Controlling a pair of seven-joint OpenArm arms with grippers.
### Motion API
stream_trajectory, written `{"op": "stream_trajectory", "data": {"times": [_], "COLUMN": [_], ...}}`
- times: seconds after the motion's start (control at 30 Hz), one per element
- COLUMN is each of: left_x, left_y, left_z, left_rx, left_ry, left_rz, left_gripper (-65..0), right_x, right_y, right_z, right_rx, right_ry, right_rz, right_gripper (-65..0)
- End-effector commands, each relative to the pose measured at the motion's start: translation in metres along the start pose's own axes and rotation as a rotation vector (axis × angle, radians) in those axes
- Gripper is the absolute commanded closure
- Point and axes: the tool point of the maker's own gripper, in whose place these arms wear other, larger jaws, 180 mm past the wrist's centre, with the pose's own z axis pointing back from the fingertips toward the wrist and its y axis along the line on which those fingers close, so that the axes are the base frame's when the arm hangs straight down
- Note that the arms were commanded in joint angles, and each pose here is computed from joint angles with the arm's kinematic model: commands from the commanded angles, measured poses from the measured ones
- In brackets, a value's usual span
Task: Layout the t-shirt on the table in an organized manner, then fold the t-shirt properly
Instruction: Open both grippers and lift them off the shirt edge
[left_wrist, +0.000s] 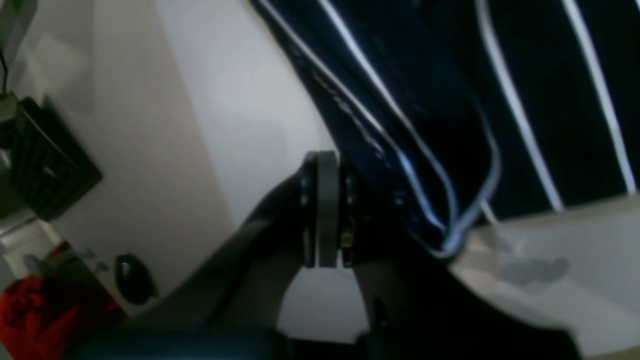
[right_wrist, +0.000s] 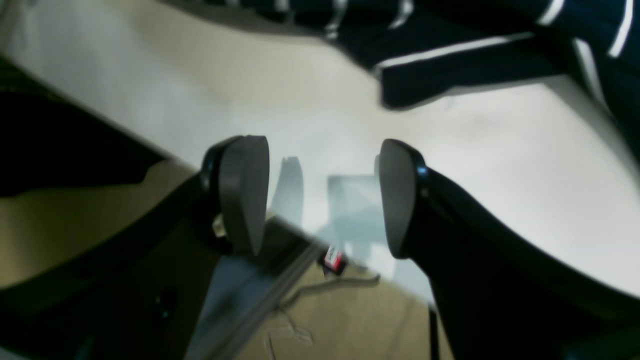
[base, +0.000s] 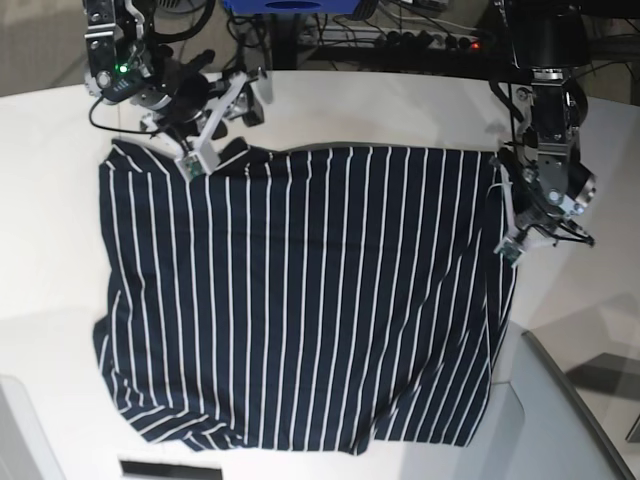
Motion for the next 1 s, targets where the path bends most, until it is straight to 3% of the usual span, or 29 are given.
{"op": "stream_trajectory", "data": {"times": [0.0,0.13,0.3,0.53,0.83,0.97], "left_x": [-0.005,-0.037,-0.079,-0.116,-0.133,-0.132], "left_y": [0.022,0.039,0.046,0.042,0.035,0.034], "left_z": [0.004,0.006,0.011,0.018,0.02,0.02], "left_rx": [0.053,0.084,0.113,0.107,0.086,0.083], "left_ry": [0.003,0.034,0.048,0.029,0.035,0.033], "left_rz": [0.024,0.105,0.2,0.291,0.352,0.351], "left_gripper": [0.0,0.0,0.0,0.0,0.0,0.0], "right_x": [0.005,0.005,-0.006,0.0,0.02,0.02], "right_y": [0.003,0.003,0.003,-0.013,-0.02,-0.027], "right_z": [-0.001,-0.014,-0.036,-0.04,-0.025,-0.032], "right_rx": [0.0,-0.019,-0.007,-0.085,-0.15,-0.162], "right_ry": [-0.029,-0.06,-0.022,-0.066,-0.134,-0.118], "right_rz": [-0.018,-0.061,-0.067,-0.124,-0.153,-0.158], "right_gripper": [-33.3,-33.6,-33.3,-33.3,-33.3,-33.3]}}
